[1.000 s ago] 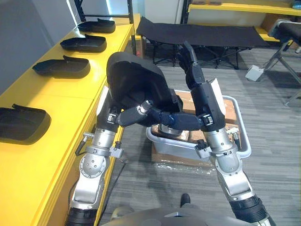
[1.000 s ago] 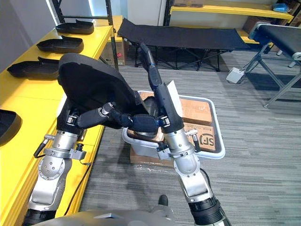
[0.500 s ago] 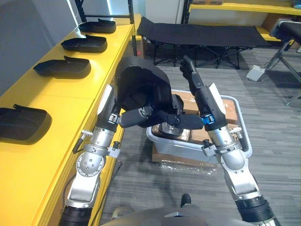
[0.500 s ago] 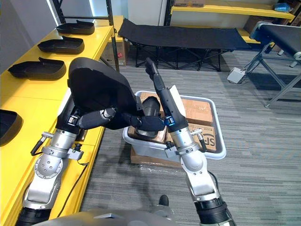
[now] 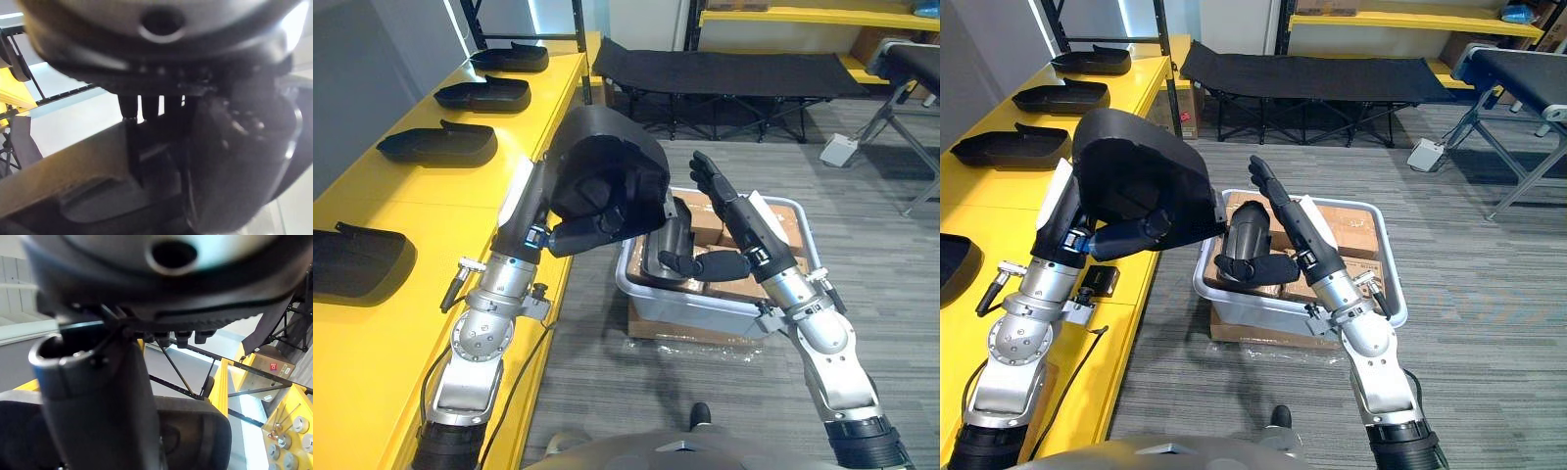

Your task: Walk over and take three plastic housings, then place them on the shelf

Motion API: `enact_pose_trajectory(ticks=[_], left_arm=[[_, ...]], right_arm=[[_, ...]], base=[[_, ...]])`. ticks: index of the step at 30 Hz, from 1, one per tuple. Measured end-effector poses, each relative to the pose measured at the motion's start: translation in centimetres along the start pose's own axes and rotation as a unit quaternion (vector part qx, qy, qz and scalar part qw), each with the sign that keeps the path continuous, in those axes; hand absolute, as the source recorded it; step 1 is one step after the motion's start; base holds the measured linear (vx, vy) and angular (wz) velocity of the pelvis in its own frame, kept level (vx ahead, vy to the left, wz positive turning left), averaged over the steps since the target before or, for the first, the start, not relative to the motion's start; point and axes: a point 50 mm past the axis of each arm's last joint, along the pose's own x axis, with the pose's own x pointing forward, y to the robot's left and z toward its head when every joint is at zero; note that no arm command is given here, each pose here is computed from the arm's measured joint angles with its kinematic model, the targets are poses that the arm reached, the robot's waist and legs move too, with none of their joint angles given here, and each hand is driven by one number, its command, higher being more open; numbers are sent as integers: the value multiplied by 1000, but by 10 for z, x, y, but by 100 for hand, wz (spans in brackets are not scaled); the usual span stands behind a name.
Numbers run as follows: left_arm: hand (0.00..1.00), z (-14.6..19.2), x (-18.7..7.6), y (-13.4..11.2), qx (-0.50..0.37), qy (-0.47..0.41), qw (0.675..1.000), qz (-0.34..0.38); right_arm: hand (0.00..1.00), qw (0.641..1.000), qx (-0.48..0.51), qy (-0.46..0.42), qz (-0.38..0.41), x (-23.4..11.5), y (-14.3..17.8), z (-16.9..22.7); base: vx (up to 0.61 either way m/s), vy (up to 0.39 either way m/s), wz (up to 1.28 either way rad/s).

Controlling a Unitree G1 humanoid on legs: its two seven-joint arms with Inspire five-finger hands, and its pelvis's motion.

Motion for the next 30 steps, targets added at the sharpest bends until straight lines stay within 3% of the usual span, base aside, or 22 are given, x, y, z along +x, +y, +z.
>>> enact_pose_trajectory(ticks=[11,30], left_arm=[[0,4,6,-7,19,-17,994,-103],[0,11,13,-8,-50,-47,989,-131]], right_arm=[[100,1000,-18,6,3,4,-7,-3],[100,996,-42,26,78,12,6,-14]], base=[[0,0,0],[0,0,1]])
